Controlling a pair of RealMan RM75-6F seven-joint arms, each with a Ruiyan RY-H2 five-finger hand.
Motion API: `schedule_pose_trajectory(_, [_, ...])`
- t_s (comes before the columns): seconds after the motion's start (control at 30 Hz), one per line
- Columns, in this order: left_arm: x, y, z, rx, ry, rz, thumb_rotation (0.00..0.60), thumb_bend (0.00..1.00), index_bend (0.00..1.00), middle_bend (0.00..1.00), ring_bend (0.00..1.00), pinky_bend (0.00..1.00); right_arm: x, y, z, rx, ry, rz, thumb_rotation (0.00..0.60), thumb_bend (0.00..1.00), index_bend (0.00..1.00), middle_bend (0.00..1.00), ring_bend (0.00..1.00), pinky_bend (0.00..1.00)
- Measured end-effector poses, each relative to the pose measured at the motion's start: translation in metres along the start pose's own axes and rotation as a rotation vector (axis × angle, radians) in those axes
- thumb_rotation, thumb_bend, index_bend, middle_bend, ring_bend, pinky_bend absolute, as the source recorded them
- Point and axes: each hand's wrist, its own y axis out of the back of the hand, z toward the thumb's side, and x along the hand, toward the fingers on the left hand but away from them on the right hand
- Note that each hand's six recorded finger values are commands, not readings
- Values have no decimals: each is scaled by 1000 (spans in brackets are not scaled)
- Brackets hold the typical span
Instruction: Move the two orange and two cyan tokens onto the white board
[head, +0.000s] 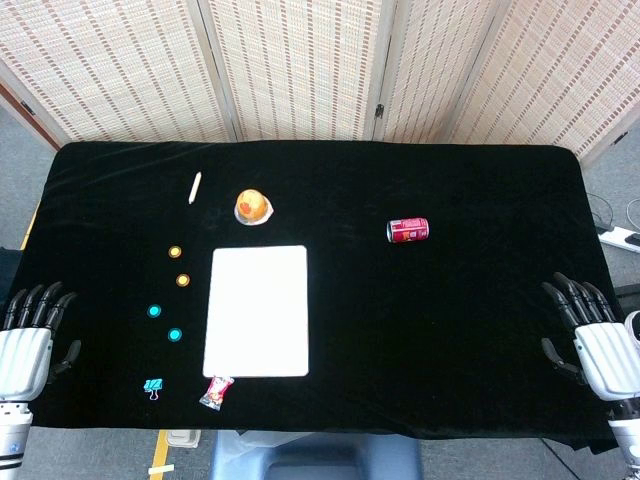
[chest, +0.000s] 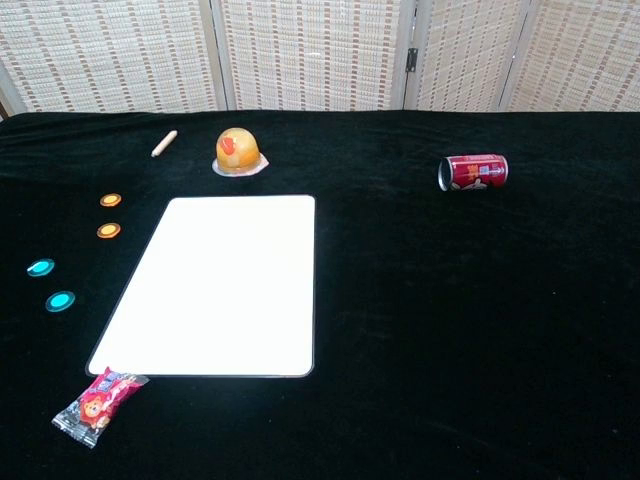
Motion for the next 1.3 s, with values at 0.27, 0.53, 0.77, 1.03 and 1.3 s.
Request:
schedule_pose_trajectory(0.27, [-6,-4,-4,-13,19,-4,600,406,205,98,0,0,-2,-3,2,23,-19,21,600,459,0,0,0,0])
schedule_pose_trajectory(0.53, [-2,-4,-3,-16,20,-1,600,406,213,98,0,0,-3,-2,3,21,-20,9,600,459,0,0,0,0])
schedule_pose_trajectory(0.77, [19,-5,6,-8,-26,-6,600,407,270,98,2,0,-3,0,0,31,-30,-1,600,459,0,0,2,0])
schedule_pose_trajectory(1.03, [84,-16,24,3,-117,-39,600,407,339,109,26,0,-4,2,2,42,-31,-5,600,459,0,0,1,0])
schedule_pose_trajectory(1.3, [164,-37,38,37,-145,-88,600,407,342,75,0,0,-2,6,2,54,-41,-12,600,458,0,0,1,0])
